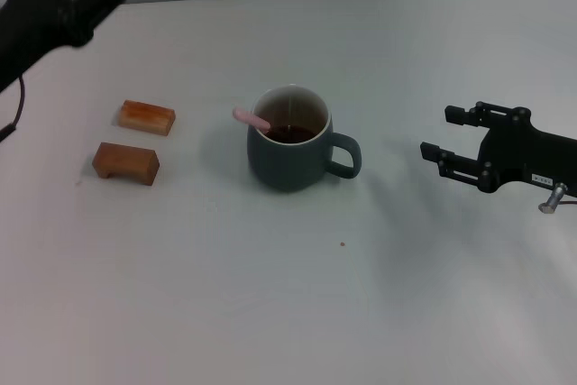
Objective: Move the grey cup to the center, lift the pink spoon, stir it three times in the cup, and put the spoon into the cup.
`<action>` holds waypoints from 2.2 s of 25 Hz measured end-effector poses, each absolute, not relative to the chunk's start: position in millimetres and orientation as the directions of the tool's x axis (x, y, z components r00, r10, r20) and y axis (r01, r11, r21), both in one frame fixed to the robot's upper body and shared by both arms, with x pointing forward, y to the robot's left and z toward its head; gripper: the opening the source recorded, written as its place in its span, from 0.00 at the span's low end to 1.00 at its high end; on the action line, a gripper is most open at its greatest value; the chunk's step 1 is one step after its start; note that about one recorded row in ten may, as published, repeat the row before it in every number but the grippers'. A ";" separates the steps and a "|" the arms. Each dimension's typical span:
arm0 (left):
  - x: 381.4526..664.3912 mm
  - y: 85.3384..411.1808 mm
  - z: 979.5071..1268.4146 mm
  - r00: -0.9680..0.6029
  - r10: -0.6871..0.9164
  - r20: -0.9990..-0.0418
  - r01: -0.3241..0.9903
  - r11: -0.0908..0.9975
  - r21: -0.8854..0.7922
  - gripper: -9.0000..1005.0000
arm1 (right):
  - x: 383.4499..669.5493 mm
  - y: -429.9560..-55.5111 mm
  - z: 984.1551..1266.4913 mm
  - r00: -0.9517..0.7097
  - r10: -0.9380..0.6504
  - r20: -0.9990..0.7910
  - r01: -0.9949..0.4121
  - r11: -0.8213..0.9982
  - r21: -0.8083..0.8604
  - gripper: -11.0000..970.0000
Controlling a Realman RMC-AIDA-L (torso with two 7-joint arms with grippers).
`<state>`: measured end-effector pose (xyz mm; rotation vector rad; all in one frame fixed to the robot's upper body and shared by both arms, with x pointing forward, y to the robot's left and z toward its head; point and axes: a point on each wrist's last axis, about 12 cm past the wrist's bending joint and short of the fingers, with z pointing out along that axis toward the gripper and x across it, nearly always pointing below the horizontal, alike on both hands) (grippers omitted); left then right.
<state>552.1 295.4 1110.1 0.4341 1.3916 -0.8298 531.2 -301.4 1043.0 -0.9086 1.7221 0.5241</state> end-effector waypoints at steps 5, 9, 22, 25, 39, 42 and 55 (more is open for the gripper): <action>519.4 301.8 1090.8 0.078 -0.153 -0.985 0.743 0.668 -0.045 0.52 | 529.4 -304.0 1042.0 -0.143 -0.314 -0.939 -0.778 0.622 -0.089 0.67; 509.6 300.3 1079.1 0.096 -0.111 -0.989 0.738 0.675 -0.004 0.52 | 527.7 -305.3 1040.9 -0.148 -0.311 -0.939 -0.775 0.627 -0.086 0.67; 473.7 285.7 1025.9 0.042 0.009 -0.999 0.699 0.714 0.036 0.52 | 523.1 -305.3 1038.5 -0.136 -0.317 -0.939 -0.779 0.620 -0.097 0.67; 473.1 284.7 1023.1 0.030 0.016 -0.999 0.695 0.719 0.033 0.53 | 522.2 -305.0 1038.0 -0.132 -0.319 -0.939 -0.780 0.618 -0.100 0.67; 473.5 282.1 1012.6 -0.015 0.060 -0.998 0.677 0.736 0.034 0.81 | 517.7 -299.9 1036.1 -0.083 -0.316 -0.945 -0.793 0.596 -0.130 0.67; 472.9 282.5 1012.1 -0.019 0.061 -0.998 0.679 0.734 0.032 0.82 | 516.4 -299.7 1035.3 -0.083 -0.318 -0.944 -0.796 0.592 -0.129 0.67; 467.2 282.4 1005.3 -0.053 0.089 -0.995 0.683 0.729 0.029 0.82 | 513.3 -299.6 1034.2 -0.082 -0.321 -0.943 -0.803 0.582 -0.128 0.67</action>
